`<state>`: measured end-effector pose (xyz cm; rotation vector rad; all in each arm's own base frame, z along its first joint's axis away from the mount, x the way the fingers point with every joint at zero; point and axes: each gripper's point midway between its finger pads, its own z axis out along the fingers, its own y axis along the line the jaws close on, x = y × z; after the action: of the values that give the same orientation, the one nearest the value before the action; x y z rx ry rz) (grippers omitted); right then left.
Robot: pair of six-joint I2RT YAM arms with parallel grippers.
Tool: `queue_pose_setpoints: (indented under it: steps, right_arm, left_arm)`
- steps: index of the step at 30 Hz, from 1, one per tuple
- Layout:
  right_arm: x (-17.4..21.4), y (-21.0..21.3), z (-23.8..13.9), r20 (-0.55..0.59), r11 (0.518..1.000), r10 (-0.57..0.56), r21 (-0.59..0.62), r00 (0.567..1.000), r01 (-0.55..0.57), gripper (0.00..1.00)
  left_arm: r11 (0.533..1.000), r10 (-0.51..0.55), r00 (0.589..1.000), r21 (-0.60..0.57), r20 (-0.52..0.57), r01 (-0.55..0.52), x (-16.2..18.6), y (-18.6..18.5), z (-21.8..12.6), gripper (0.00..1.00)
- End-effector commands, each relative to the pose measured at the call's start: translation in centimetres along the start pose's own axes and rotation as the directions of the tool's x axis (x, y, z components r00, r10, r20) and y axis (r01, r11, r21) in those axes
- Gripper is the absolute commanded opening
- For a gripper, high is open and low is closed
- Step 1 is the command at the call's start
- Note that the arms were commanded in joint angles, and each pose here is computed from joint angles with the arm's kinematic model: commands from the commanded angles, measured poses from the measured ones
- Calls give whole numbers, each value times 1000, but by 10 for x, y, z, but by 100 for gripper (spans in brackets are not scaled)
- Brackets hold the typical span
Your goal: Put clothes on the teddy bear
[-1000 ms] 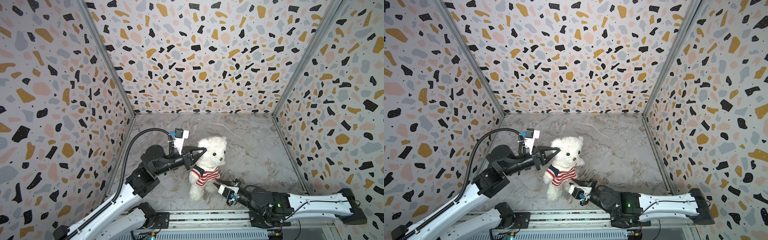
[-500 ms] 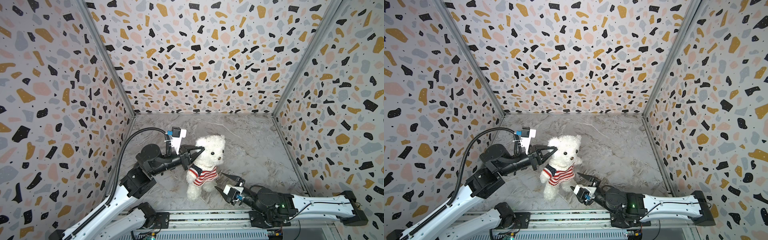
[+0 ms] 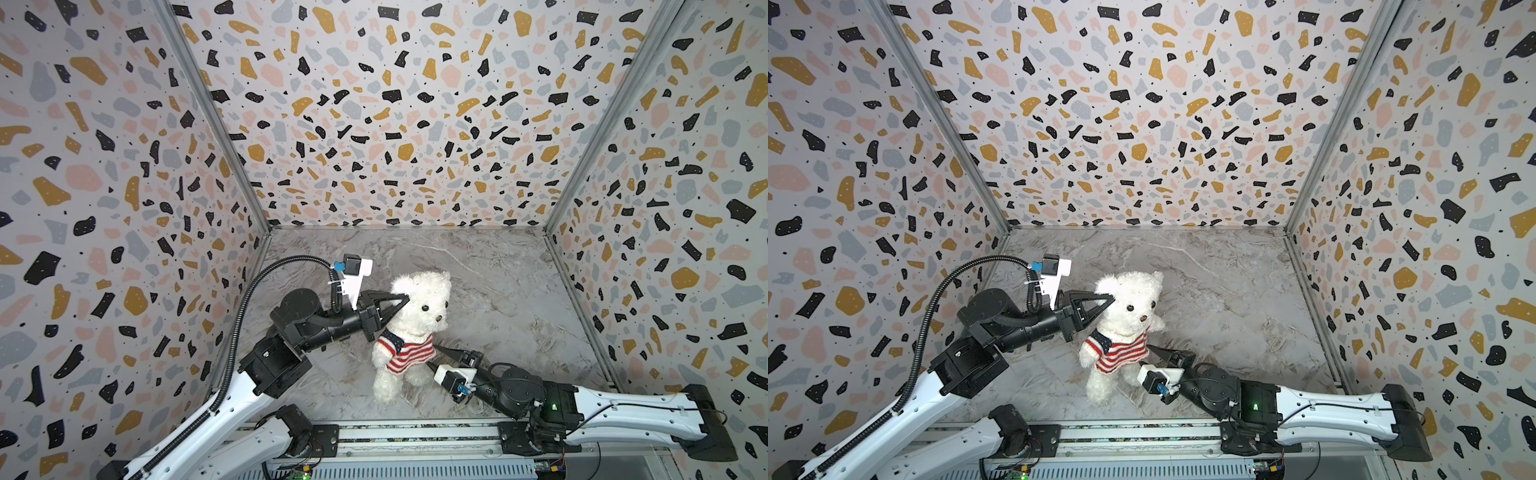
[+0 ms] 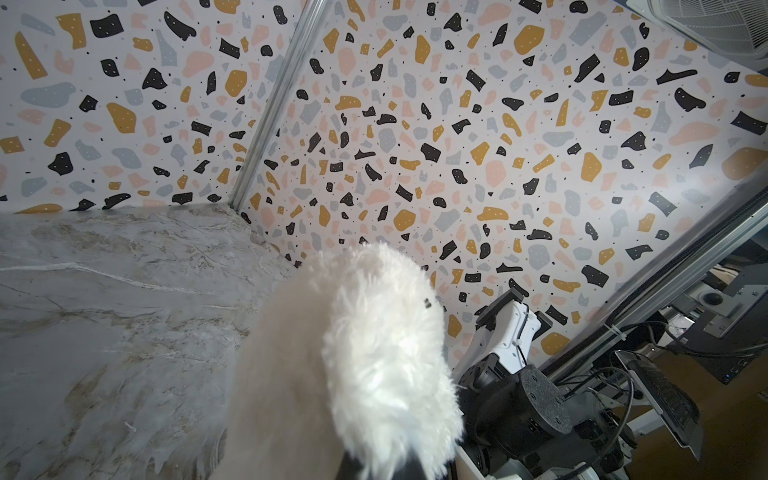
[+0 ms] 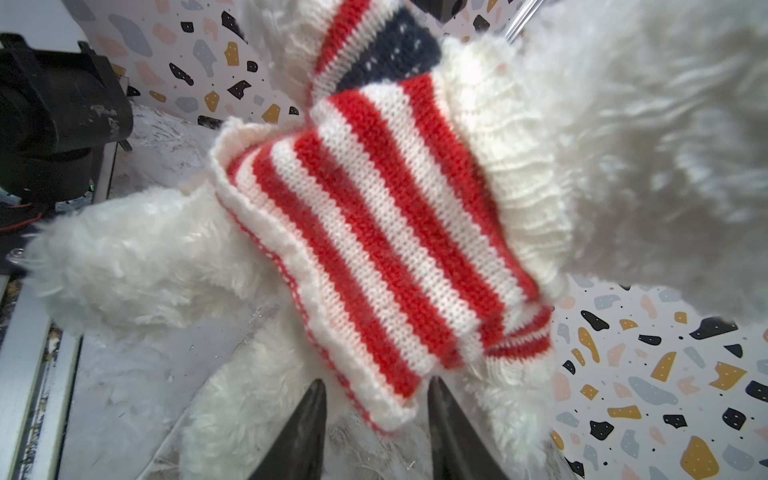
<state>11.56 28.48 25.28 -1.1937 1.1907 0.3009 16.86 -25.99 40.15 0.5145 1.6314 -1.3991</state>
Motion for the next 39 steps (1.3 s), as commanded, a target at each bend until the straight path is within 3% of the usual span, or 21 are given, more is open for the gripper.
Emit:
queue_pose_setpoints:
  steps: [1,5,12,18,28,34,39]
  right_arm:
    - [-26,-17,0,65,999,20,34,998,-23,37]
    - [-25,-17,3,60,999,12,38,998,-14,29]
    - [-14,-6,12,0,1000,-28,1,1000,28,5]
    - [-2,4,18,-43,998,-55,-25,998,54,0]
    - [3,14,25,-63,996,-79,-54,995,75,3]
    - [0,9,24,-62,998,-57,-34,996,55,21]
    - [0,2,14,-46,1000,10,-8,999,-10,37]
  left_arm:
    - [995,46,995,83,84,-53,-26,-27,-8,0]
    - [995,43,995,85,90,-50,-27,-28,-7,0]
    - [997,36,992,69,118,-45,-31,-25,-8,0]
    - [998,37,985,51,166,-46,-42,-25,-11,0]
    - [999,32,982,-46,186,-24,-43,-5,-10,0]
    - [984,50,988,-178,149,-23,-30,25,-8,0]
    - [946,73,993,-323,90,-40,-15,58,-9,0]
